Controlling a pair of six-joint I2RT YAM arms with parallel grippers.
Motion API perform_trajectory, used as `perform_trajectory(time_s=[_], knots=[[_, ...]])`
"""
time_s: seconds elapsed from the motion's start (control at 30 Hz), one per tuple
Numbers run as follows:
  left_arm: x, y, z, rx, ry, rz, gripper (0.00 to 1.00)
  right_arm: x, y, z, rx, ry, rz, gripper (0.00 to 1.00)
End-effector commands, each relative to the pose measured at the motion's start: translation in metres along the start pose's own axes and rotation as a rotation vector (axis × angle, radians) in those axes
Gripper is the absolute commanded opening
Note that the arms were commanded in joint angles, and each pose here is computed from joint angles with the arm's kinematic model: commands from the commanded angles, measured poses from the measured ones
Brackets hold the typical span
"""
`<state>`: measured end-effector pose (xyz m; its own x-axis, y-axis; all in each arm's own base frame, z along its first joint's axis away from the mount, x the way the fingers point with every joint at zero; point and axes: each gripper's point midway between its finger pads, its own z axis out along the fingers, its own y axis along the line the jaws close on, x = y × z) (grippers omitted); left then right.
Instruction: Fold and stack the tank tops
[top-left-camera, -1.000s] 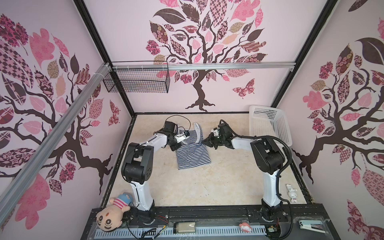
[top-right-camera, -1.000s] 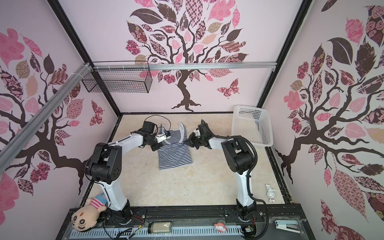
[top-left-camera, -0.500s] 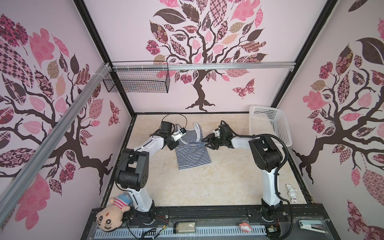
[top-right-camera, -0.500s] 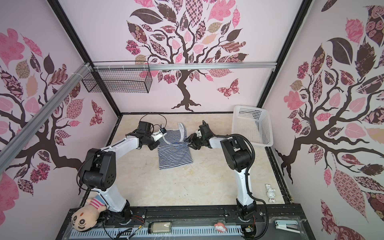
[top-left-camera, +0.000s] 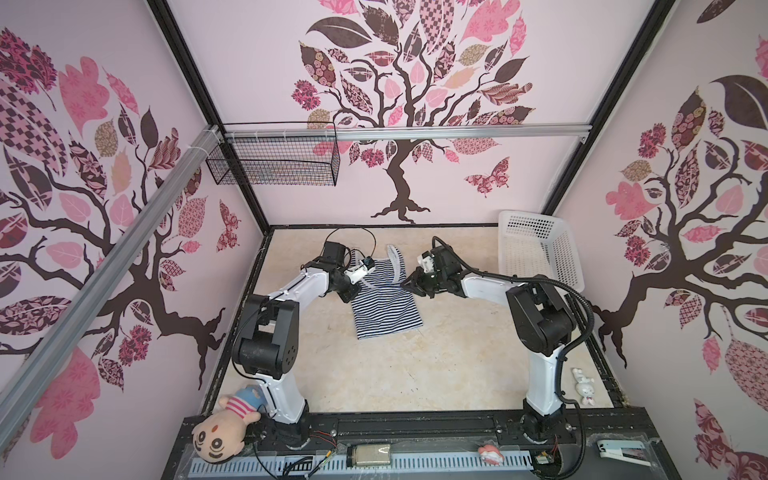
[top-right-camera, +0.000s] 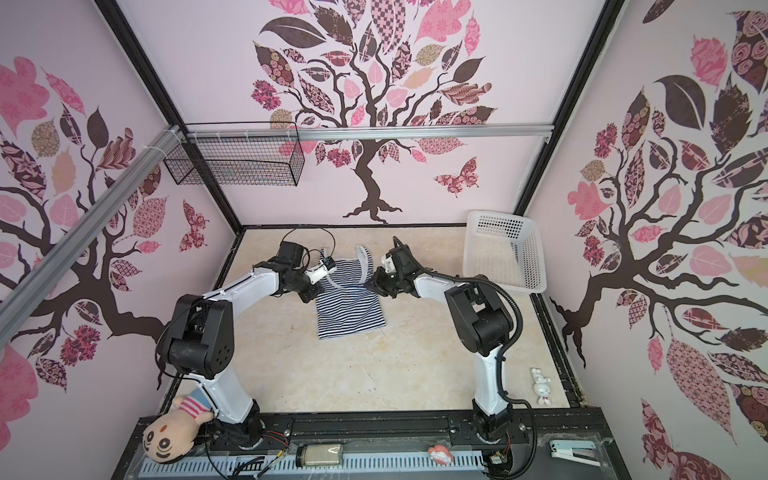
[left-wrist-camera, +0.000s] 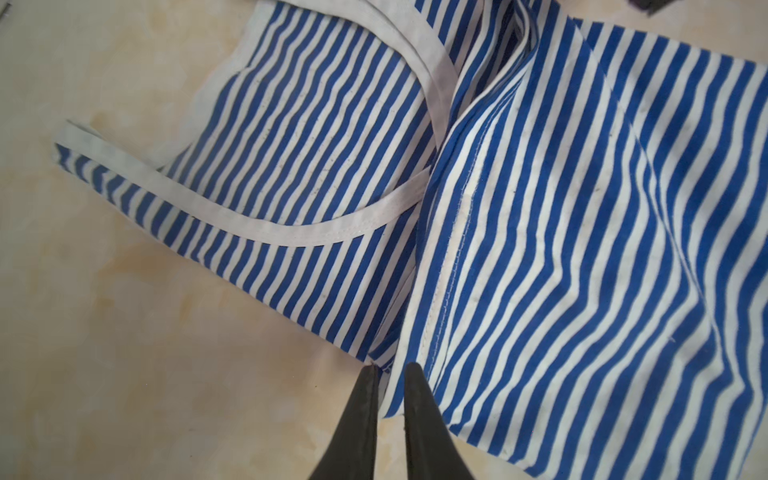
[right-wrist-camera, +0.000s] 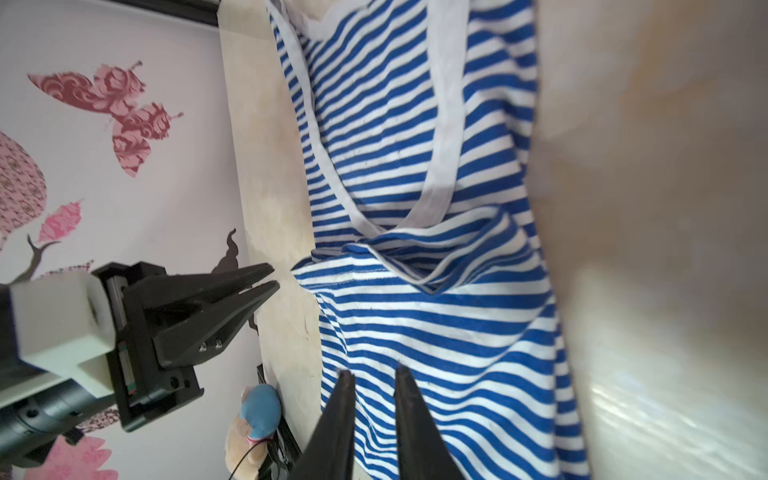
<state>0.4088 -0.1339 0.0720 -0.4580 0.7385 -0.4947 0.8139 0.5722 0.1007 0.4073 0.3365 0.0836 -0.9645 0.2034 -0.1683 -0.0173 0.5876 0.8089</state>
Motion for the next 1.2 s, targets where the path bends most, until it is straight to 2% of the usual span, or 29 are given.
perform_trajectory(time_s=[0.0,0.17,0.33,0.5,0.57,0.67,0.77,0.87,1.03,1.17], knots=[[0.001,0.001,0.010,0.048,0.032,-0.019,0.16,0.006,-0.010,0.019,0.022,0.038,-0.010,0.19],[0.010,0.014,0.031,0.039,0.102,-0.035,0.17,-0.005,-0.037,0.027,0.077,0.013,0.033,0.18],[0.016,0.030,0.046,0.001,0.159,-0.060,0.20,-0.015,-0.068,0.016,0.145,-0.037,0.097,0.22],[0.023,0.052,0.053,-0.094,0.217,-0.106,0.21,-0.008,-0.052,0.009,0.084,-0.022,0.065,0.36],[0.018,0.052,0.045,-0.114,0.190,-0.115,0.22,-0.002,-0.039,-0.001,0.065,-0.030,0.032,0.42],[0.003,0.047,0.016,-0.143,0.101,-0.115,0.24,0.012,-0.018,-0.017,0.043,-0.037,-0.012,0.47],[-0.013,0.031,-0.016,-0.121,0.007,-0.130,0.25,0.028,-0.006,-0.030,0.053,-0.040,-0.041,0.47],[-0.021,-0.003,-0.033,-0.027,-0.030,-0.106,0.26,0.041,-0.006,-0.040,0.050,-0.042,-0.036,0.48],[-0.012,-0.060,-0.015,0.098,0.051,0.027,0.26,0.060,-0.029,-0.036,0.079,0.005,-0.014,0.46],[0.005,-0.078,0.002,0.170,0.128,0.044,0.25,0.072,-0.044,-0.033,0.084,0.028,0.007,0.45]])
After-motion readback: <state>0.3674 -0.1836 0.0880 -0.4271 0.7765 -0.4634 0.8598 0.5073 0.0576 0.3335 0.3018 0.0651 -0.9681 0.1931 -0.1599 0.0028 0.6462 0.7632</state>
